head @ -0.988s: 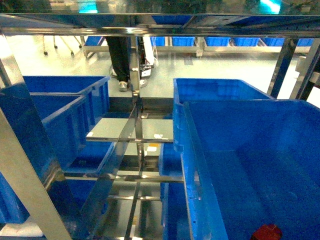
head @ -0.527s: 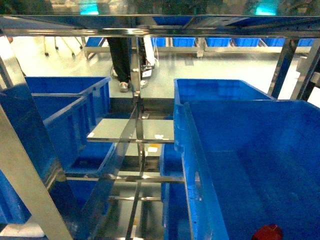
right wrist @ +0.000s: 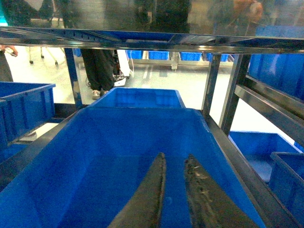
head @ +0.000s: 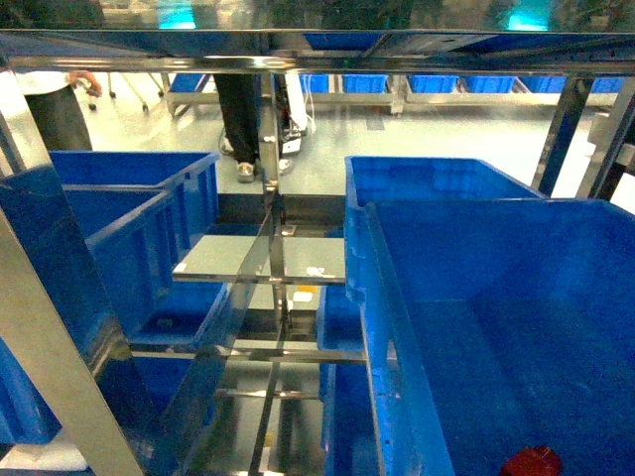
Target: Pick red block from blue box to shelf
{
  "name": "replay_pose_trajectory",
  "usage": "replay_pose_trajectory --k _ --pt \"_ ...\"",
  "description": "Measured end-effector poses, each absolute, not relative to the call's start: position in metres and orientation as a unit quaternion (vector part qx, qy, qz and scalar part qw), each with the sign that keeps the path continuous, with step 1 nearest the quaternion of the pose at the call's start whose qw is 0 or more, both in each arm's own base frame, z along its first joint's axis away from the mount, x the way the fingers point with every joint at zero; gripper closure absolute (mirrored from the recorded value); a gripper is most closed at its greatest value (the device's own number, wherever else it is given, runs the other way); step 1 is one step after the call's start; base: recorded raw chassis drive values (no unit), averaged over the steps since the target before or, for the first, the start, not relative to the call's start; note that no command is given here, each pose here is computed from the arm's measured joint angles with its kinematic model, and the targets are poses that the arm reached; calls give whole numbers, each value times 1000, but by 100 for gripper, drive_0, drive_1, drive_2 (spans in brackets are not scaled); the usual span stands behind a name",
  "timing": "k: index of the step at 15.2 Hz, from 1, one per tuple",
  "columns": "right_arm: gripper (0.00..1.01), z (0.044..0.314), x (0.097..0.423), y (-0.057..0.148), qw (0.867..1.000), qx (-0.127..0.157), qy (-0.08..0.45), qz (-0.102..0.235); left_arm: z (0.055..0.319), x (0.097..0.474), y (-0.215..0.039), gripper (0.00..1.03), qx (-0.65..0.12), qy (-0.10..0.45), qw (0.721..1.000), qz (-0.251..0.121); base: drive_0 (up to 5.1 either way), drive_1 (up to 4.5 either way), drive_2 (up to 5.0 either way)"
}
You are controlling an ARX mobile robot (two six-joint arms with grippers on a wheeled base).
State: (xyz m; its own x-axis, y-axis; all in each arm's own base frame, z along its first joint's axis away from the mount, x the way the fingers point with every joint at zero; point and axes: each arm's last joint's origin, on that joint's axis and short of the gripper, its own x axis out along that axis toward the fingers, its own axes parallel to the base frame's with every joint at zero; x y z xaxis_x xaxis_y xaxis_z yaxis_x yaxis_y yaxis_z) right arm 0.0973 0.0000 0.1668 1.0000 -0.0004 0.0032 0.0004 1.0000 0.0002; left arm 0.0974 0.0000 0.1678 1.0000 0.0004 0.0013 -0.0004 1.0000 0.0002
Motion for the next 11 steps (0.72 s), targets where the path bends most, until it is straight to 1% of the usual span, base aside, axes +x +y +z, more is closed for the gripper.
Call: replay_pose_trajectory --k 1,2,3,8,9,10,11 --pt "80 167 97 0 1000 0 -1 0 168 97 0 5 0 -1 1000 0 0 0 0" --pt "76 167 97 0 1000 0 -2 0 168 97 0 5 0 -1 1000 0 0 0 0" --pt "69 167 97 0 1000 0 -1 0 168 97 0 5 0 -1 1000 0 0 0 0" --pt "7 167 97 0 1000 0 -1 0 168 97 0 5 0 -1 1000 0 0 0 0" --pt "2 167 97 0 1000 0 -1 0 168 97 0 5 0 -1 1000 0 0 0 0" --pt "4 167 97 0 1000 0 -2 0 168 97 0 5 0 -1 1000 0 0 0 0" --pt "3 167 97 0 1000 0 -1 0 168 97 0 5 0 -1 1000 0 0 0 0"
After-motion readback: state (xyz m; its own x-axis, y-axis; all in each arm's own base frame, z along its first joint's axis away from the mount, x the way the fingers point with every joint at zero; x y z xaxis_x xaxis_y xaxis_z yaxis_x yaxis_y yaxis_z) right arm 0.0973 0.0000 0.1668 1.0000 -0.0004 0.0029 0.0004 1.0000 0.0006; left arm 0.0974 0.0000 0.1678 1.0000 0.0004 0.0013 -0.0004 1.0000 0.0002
